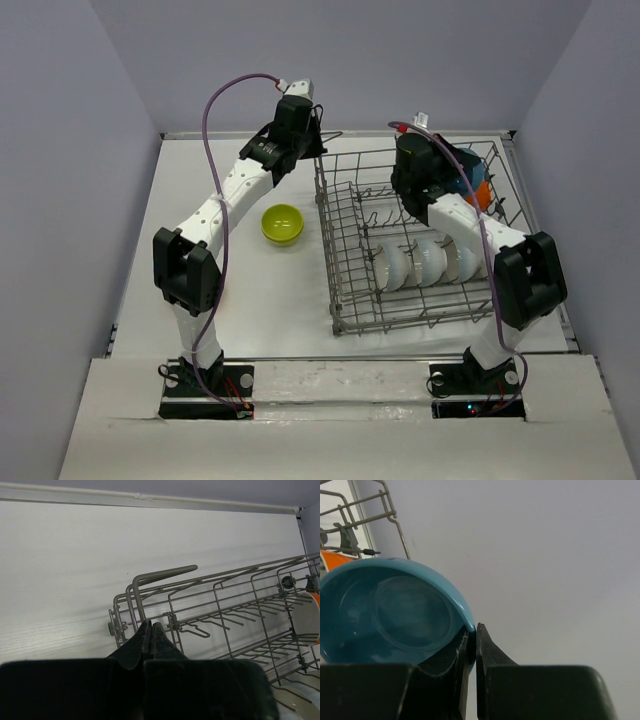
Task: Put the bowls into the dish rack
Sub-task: Move the dish rack to the center of the board.
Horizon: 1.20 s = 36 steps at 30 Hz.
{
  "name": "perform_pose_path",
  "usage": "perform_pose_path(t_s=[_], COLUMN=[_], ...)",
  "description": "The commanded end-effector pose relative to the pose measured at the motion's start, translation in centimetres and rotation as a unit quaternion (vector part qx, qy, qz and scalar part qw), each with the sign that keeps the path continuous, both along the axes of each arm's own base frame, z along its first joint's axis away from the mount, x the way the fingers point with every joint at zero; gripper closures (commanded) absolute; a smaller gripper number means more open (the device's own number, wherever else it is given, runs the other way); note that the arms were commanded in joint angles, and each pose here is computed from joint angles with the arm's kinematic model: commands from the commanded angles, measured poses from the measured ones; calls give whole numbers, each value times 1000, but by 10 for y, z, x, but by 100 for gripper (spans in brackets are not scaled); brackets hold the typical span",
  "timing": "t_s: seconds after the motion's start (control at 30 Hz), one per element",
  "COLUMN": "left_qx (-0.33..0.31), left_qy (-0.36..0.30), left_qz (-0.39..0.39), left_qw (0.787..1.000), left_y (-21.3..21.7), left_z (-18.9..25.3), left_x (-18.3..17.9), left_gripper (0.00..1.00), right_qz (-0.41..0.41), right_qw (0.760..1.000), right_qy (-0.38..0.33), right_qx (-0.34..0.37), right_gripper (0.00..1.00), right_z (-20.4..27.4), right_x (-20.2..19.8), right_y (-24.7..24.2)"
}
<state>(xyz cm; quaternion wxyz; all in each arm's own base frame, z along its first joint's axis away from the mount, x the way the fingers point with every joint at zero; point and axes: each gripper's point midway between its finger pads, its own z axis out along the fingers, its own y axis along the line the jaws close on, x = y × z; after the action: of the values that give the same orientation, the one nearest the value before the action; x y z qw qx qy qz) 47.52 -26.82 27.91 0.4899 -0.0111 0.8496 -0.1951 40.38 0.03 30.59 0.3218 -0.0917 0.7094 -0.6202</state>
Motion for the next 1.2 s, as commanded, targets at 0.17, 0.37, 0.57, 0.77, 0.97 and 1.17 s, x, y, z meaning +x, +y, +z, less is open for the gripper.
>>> perform_pose_path(t_s=[0.17, 0.37, 0.57, 0.77, 0.97, 1.17], left_qx=[-20, -29, -43, -55, -64, -62], left_qy=[-42, -45, -44, -49, -49, -44], left_qz=[-18, -33, -45, -62, -75, -77], left_qw=[999, 998, 997, 995, 994, 994], left_y=[3, 2, 1, -2, -8, -10], left_z=[41, 46, 48, 54, 57, 53], left_x=[-14, -22, -33, -44, -48, -48], left_gripper=[100, 100, 100, 100, 100, 100], right_qz=[-12, -23, -33, -36, -40, -42], right_qw=[1000, 999, 998, 998, 998, 997], right_qy=[11, 28, 40, 47, 43, 51], right_qx=[-7, -15, -20, -25, -23, -27], right_gripper=[99, 99, 99, 99, 99, 99], right_z=[-16, -29, -38, -43, -39, -44], right_x=[-2, 3, 9, 12, 15, 18], right_y=[-2, -8, -13, -11, -14, -13])
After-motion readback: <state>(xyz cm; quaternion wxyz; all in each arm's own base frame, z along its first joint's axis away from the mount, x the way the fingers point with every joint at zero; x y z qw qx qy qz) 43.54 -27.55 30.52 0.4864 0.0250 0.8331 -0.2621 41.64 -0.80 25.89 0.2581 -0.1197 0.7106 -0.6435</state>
